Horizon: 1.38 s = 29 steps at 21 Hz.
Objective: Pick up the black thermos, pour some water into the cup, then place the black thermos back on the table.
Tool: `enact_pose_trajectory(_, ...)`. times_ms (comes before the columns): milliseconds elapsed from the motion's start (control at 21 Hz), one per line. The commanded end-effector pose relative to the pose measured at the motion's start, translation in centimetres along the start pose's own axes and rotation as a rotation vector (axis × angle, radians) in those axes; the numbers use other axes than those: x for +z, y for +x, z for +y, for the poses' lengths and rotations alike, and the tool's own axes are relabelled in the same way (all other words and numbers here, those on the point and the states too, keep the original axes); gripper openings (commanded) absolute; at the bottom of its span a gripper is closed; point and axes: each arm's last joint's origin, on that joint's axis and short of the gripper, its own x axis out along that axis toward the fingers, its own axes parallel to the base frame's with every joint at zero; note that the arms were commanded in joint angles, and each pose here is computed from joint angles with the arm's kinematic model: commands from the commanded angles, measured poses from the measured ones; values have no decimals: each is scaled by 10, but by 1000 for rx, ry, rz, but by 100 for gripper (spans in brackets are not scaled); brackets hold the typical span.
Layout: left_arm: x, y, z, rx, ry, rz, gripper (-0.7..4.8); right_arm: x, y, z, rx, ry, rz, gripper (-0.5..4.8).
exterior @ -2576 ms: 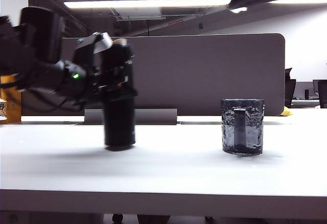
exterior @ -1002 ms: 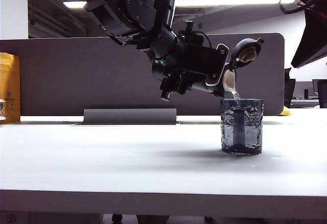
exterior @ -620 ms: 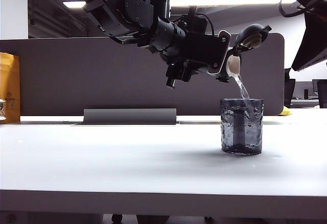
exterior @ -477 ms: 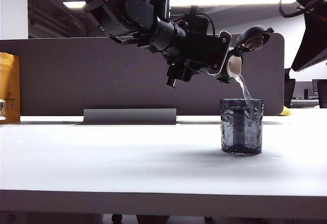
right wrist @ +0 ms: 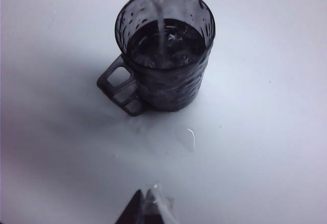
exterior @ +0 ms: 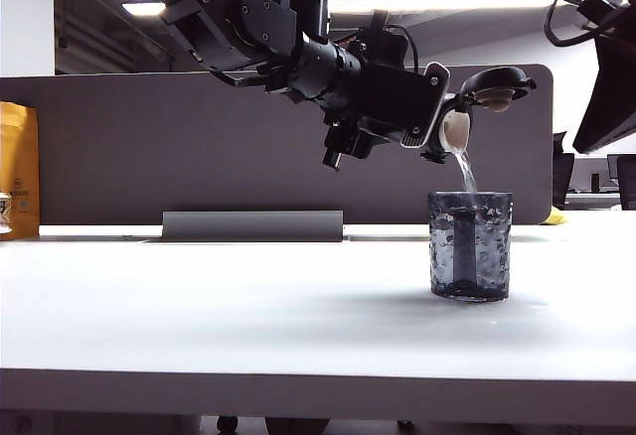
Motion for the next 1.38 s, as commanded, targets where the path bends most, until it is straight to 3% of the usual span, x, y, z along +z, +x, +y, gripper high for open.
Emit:
enact_pose_trajectory(48, -4, -1, 13, 80, 1, 12, -6, 2, -1, 0, 5, -6, -11, -1)
enact_pose_trajectory(382, -4, -1, 12, 74, -6, 12, -6, 2, -1, 0, 5, -6, -13, -1)
enact_pose_trajectory(429, -4, -1, 12, 73, -35, 12, -6, 2, -1, 0, 5, -6, -14, -1)
enact_pose_trajectory(572, -4, -1, 12, 67, -289, 18, -6, 3, -1, 0, 4, -6, -15, -1)
enact_pose_trajectory(716, -7, -1, 8, 23, -489, 129, -6, 3, -1, 0, 5, -6, -15, -1)
enact_pose_trajectory(859, -9, -2, 5, 33, -825, 248, -5, 7, -2, 3, 92, -9, -74, -2)
enact_pose_trajectory(954, -10, -5, 11, 90, -1101, 338, -6, 13, -7, 4, 120, 23, -142, -2)
enact_pose_trajectory(1097, -28, -28, 45, 147, -1478, 372, -6, 21, -24, 6, 121, -3, -271, -2)
enact_pose_trajectory(1240, -71, -71, 76, 138, -1706, 392, -6, 34, -35, 8, 186, 75, -426, -2)
enact_pose_trajectory(1336, -101, -104, 77, 151, -1815, 296, -6, 44, -34, 17, 240, 66, -495, -2)
enact_pose_trajectory(1383, -113, -121, 73, 186, -1828, 246, -6, 49, -32, 24, 228, 62, -498, -2)
